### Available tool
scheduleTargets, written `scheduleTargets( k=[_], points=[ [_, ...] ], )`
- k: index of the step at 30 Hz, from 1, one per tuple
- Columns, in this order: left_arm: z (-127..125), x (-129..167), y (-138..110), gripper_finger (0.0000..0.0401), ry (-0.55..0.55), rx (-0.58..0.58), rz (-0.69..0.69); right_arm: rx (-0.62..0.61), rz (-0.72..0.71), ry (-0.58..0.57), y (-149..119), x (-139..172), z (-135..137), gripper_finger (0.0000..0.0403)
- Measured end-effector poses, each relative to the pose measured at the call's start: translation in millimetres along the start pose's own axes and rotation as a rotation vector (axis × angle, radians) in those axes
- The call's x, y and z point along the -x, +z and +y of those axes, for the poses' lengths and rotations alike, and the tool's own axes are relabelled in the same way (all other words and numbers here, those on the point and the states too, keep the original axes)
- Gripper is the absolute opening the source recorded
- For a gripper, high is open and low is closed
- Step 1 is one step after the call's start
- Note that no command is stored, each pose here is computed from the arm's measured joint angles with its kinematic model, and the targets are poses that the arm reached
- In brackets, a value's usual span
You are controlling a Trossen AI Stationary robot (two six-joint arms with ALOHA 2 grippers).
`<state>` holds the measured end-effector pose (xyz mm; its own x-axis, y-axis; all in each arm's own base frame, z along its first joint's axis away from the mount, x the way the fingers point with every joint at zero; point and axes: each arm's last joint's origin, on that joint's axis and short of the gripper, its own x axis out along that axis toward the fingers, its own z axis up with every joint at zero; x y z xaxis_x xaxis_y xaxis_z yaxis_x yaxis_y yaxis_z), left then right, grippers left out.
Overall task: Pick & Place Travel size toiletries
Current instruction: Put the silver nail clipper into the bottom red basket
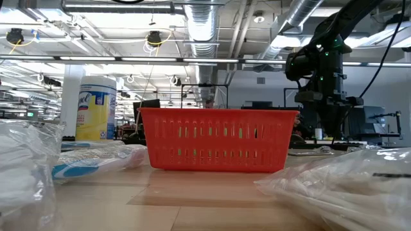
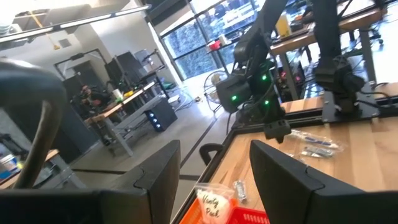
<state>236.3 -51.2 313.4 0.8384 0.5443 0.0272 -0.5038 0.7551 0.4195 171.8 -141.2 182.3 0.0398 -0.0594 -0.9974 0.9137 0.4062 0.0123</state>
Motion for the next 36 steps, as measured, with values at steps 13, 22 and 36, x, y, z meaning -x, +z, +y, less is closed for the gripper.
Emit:
scheduleTargets(
  k=[13, 22, 36],
  points=[
    [0.2, 0.0, 0.5, 0.0186, 0.002, 0.005, -0.003, 0.011, -0.01, 0.013, -2.9, 0.3, 8.3, 0.0122],
    [0.2, 0.0, 0.5, 0.0186, 0.002, 0.005, -0.004, -0.03, -0.006, 0.03, -1.9, -1.7, 10.8, 0.017],
    [0.2, 0.0, 0.5, 0.0186, 0.002, 0.005, -0.004, -0.018, 0.071, -0.012, 5.4, -30.1, 19.1, 0.0174]
  ],
)
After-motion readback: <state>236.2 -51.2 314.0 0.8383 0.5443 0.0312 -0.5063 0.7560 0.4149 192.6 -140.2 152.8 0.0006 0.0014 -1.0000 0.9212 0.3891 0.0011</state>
